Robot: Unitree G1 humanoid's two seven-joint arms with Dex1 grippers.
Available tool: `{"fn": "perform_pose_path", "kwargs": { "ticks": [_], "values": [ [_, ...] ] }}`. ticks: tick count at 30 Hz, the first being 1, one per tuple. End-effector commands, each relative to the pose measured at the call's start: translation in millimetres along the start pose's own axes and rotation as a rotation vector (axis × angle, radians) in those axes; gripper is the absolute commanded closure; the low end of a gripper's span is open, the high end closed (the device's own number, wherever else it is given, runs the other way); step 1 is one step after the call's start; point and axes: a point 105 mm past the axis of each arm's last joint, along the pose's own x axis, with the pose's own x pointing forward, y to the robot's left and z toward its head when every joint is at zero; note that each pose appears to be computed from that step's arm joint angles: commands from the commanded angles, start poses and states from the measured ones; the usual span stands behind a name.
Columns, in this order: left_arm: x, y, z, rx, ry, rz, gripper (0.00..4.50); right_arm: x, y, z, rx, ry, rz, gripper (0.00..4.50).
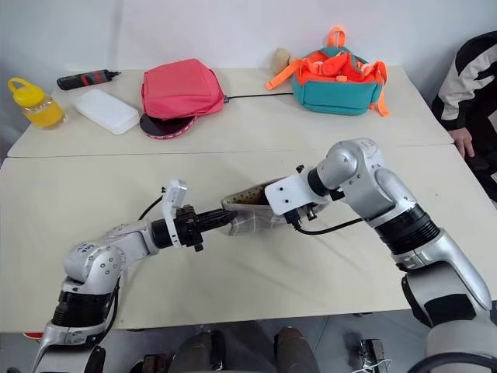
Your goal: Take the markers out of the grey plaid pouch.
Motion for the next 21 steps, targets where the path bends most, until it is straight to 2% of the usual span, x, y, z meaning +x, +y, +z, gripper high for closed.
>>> {"fn": "perform_pose_path", "kwargs": {
  "ticks": [1,13,18,21],
  "values": [
    [-5.5,7.7,-3.1,0.013,-0.004,0.058,4.5,1.8,-1.8,-3.0,0.002,0.014,-0.02,2.89],
    [0.3,-0.7,-3.7,0.026,-0.015,0.04,4.5,18.4,9.6,-32.1,0.025,0.105,0.001,2.89],
    [0.3,-1.2,-2.6,0.019,-0.025,0.044,4.5,32.5,17.3,-30.0,0.041,0.076,0.015,2.89],
    [0.1,-1.3,-3.3,0.021,-0.023,0.047,4.5,27.2,14.7,-31.1,0.044,0.084,0.003,2.89]
  ]
}}
